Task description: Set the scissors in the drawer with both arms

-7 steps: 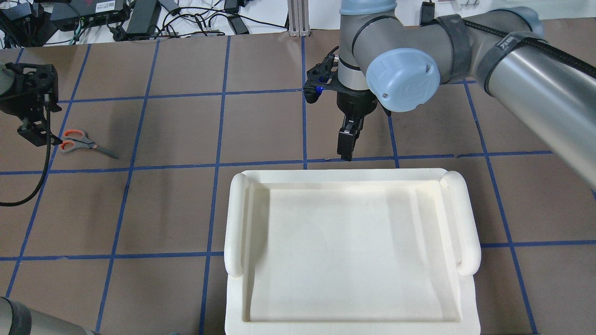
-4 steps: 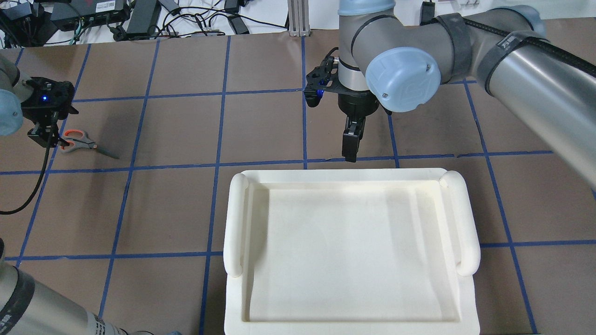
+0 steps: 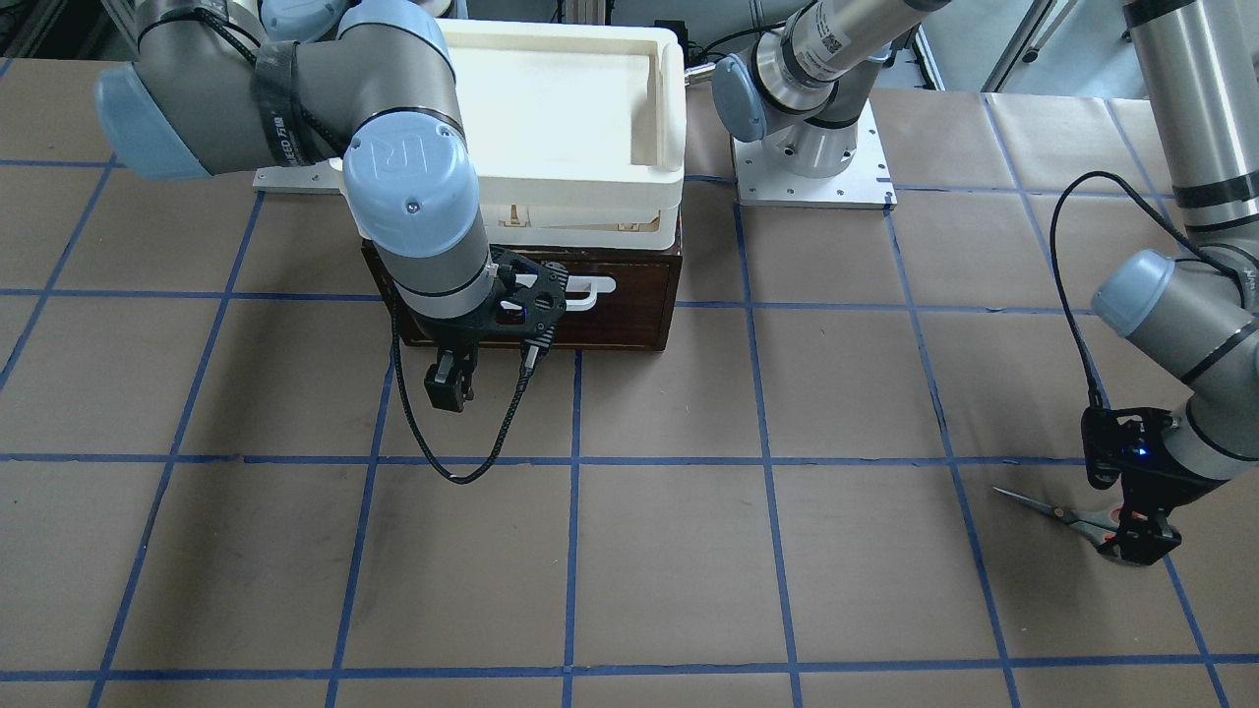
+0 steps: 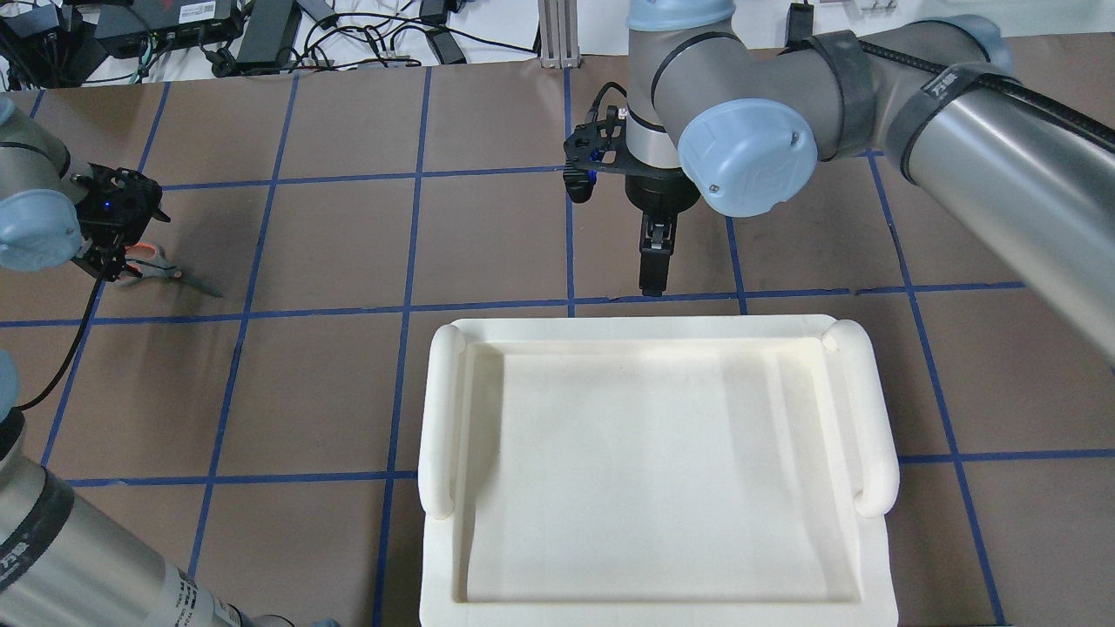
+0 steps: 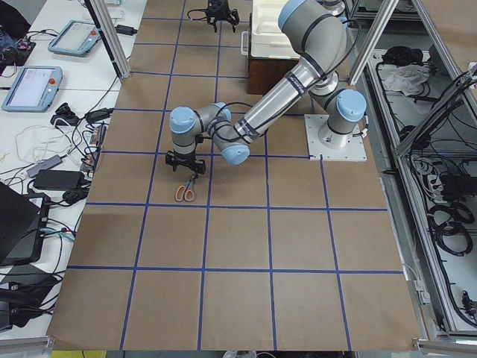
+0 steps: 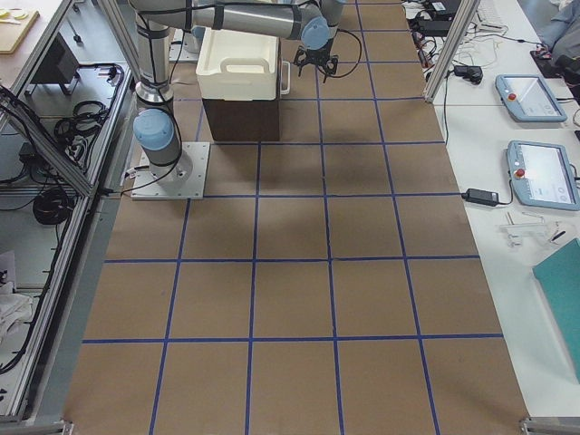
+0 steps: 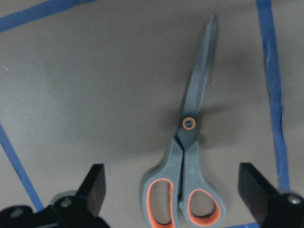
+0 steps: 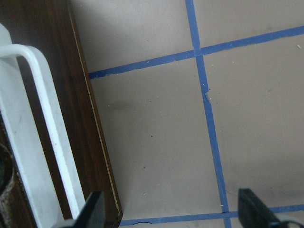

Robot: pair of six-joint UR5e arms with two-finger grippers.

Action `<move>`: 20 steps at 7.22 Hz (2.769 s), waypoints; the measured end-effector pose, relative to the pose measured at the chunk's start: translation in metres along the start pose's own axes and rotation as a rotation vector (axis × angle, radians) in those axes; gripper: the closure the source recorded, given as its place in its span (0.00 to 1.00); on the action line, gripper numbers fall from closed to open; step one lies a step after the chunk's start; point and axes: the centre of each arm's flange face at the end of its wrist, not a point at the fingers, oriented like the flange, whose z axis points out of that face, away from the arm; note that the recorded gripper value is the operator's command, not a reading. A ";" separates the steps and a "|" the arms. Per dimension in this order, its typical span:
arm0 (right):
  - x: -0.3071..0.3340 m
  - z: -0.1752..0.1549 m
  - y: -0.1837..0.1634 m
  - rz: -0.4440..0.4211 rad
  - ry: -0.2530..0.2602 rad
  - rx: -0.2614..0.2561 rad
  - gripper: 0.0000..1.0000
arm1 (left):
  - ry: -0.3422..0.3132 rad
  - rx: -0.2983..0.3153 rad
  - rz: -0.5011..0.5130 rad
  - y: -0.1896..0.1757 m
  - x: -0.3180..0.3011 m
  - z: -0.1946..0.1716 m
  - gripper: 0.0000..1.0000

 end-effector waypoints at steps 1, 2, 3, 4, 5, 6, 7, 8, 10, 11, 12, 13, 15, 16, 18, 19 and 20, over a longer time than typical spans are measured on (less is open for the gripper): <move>-0.002 0.001 -0.001 -0.004 0.001 -0.002 0.00 | 0.011 0.009 0.011 0.000 0.000 0.010 0.02; -0.004 0.003 -0.002 -0.008 0.003 -0.005 0.00 | 0.021 0.013 0.014 0.000 0.001 0.017 0.09; -0.006 0.002 0.001 -0.016 0.026 -0.044 0.00 | 0.027 0.017 0.014 0.001 0.001 0.022 0.14; -0.008 -0.002 0.002 -0.028 0.068 -0.105 0.00 | 0.031 0.019 0.009 0.003 0.003 0.025 0.14; -0.010 -0.005 0.001 -0.039 0.107 -0.145 0.00 | 0.034 0.020 -0.001 0.008 0.007 0.027 0.15; -0.009 -0.007 -0.001 -0.043 0.130 -0.154 0.00 | 0.038 0.024 -0.009 0.013 0.010 0.031 0.15; -0.008 -0.008 -0.001 -0.042 0.142 -0.149 0.00 | 0.038 0.028 -0.014 0.016 0.011 0.034 0.17; -0.005 -0.005 -0.004 -0.055 0.141 -0.132 0.00 | 0.033 0.031 -0.016 0.018 0.010 0.035 0.29; -0.002 0.006 -0.012 -0.101 0.102 -0.080 0.00 | 0.031 0.035 -0.012 0.020 0.008 0.038 0.51; -0.002 0.010 -0.014 -0.113 0.081 -0.060 0.00 | 0.032 0.038 -0.008 0.020 0.007 0.040 0.51; -0.004 0.014 -0.017 -0.137 0.056 -0.036 0.00 | 0.032 0.040 -0.006 0.020 0.007 0.041 0.55; -0.008 0.018 -0.018 -0.176 0.016 -0.018 0.00 | 0.033 0.041 -0.005 0.019 0.007 0.042 0.95; -0.015 0.024 -0.019 -0.195 -0.064 -0.007 0.00 | 0.028 0.045 -0.003 0.017 0.006 0.041 1.00; -0.014 0.025 -0.023 -0.174 -0.087 0.002 0.00 | 0.011 0.049 0.003 0.015 0.003 0.035 1.00; -0.012 0.026 -0.031 -0.144 -0.130 0.010 0.00 | -0.027 0.045 0.021 0.006 -0.006 0.018 1.00; -0.013 0.029 -0.031 -0.139 -0.156 -0.003 0.00 | -0.040 0.034 0.036 -0.002 -0.012 0.003 1.00; -0.015 0.033 -0.030 -0.142 -0.179 -0.013 0.00 | -0.053 0.025 0.057 -0.015 -0.020 -0.015 1.00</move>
